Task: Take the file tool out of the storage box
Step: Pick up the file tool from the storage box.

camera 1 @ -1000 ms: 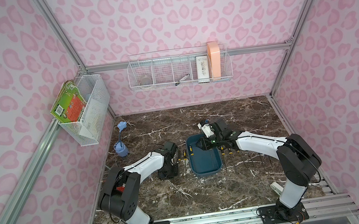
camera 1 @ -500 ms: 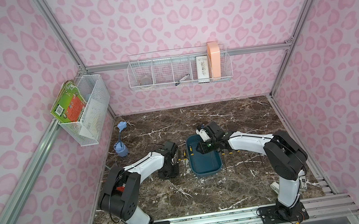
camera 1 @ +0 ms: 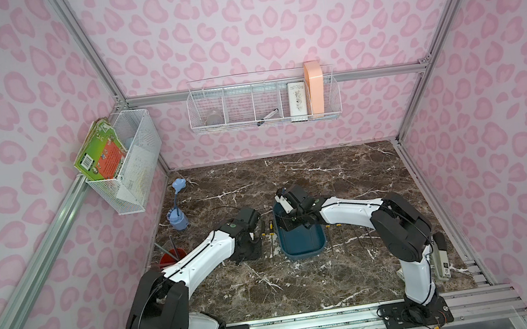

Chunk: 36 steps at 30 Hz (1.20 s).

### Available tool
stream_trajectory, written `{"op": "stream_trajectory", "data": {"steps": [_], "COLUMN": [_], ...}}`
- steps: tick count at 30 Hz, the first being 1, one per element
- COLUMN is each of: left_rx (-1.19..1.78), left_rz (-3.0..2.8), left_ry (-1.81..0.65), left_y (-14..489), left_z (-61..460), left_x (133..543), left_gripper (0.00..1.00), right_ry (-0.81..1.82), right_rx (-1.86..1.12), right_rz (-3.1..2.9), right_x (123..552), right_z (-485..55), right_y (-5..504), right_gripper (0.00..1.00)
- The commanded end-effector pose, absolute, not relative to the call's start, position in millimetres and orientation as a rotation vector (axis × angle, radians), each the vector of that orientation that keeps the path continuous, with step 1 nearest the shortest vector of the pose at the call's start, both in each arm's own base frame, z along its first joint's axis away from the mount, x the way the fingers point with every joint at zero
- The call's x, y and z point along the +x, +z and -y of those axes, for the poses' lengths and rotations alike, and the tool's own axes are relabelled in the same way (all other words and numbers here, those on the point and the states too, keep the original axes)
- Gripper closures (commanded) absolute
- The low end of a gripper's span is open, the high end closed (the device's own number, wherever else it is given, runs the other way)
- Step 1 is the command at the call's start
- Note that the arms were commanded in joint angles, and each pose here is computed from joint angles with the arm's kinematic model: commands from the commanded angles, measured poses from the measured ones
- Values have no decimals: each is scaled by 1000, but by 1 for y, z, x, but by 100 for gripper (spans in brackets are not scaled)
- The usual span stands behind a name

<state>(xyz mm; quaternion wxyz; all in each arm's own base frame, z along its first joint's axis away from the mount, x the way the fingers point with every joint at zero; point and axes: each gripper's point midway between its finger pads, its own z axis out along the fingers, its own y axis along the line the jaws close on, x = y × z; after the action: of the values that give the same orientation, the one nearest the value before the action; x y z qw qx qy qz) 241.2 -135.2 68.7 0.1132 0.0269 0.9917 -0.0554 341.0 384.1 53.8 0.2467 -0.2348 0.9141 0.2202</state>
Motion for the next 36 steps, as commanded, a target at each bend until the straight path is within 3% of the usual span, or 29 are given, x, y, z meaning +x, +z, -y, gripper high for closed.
{"op": "stream_trajectory", "data": {"steps": [1, 16, 30, 36], "left_rx": [119, 110, 159, 164], "left_rz": [-2869, -2727, -2755, -2738], "left_ry": [-221, -335, -363, -383], "left_y": [81, 106, 93, 94], "left_z": [143, 148, 163, 166], "left_x": [238, 239, 239, 240], "left_gripper": [72, 72, 73, 72], "right_ry": [453, 169, 374, 412], "right_rx": [-624, -556, -531, -534], "right_rz": [-2531, -2584, -2453, -2478], "right_x": [344, 361, 363, 358], "right_z": [-370, -346, -370, -372], "right_y": [38, 22, 55, 45], "right_gripper": [60, 63, 65, 65]}}
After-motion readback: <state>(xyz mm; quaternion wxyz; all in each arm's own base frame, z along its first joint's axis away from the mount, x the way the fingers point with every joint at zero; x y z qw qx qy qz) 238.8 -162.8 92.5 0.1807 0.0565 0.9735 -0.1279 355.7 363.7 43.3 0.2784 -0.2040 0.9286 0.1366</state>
